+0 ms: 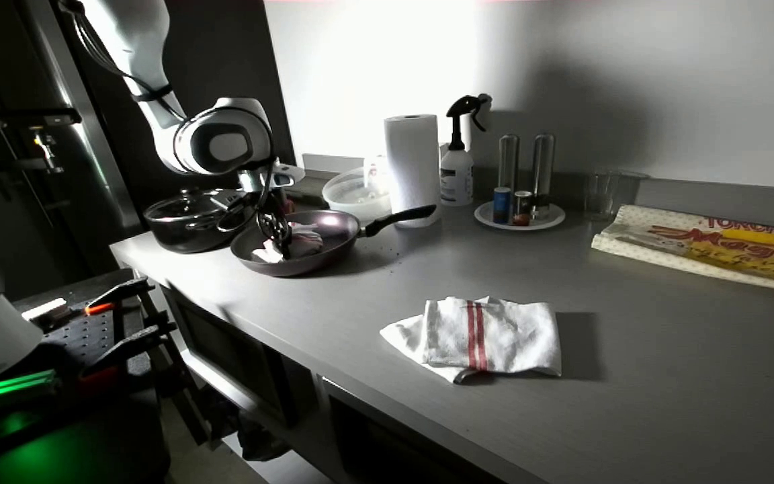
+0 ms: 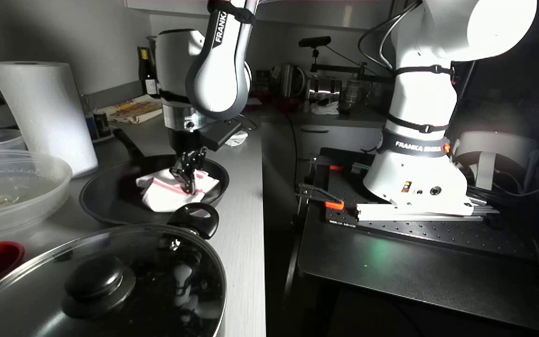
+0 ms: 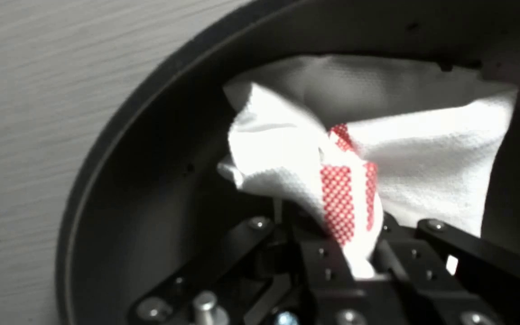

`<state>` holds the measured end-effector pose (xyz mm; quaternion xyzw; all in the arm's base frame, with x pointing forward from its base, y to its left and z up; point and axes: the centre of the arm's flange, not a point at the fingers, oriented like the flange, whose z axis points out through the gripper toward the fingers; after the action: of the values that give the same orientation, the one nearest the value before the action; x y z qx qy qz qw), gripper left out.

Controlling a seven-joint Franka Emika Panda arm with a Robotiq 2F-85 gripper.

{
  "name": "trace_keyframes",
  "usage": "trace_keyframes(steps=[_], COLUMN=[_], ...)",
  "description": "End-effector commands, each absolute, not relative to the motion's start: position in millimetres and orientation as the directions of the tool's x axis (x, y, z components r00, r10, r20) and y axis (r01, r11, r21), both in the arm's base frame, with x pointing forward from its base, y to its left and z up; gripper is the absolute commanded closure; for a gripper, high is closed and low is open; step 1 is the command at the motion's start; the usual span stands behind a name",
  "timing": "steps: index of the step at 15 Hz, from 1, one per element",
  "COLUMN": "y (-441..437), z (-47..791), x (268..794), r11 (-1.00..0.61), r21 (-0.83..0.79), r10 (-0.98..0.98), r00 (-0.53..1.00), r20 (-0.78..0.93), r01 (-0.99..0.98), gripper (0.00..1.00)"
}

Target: Use the left towel to clean the pan

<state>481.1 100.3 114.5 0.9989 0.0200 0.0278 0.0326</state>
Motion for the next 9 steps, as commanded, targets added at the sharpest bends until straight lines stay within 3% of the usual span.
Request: trace_keyframes(steps=[1, 9], y=[169, 218], z=[98, 100], x=[469, 462], r11=[-0.973, -0.895], r21=[0.117, 0.135], r10=[0.204, 0.429], r00=[0.979, 0.903], r20=[0.029, -0.002], r01=[0.199, 0.425], gripper=[0.96, 0.96])
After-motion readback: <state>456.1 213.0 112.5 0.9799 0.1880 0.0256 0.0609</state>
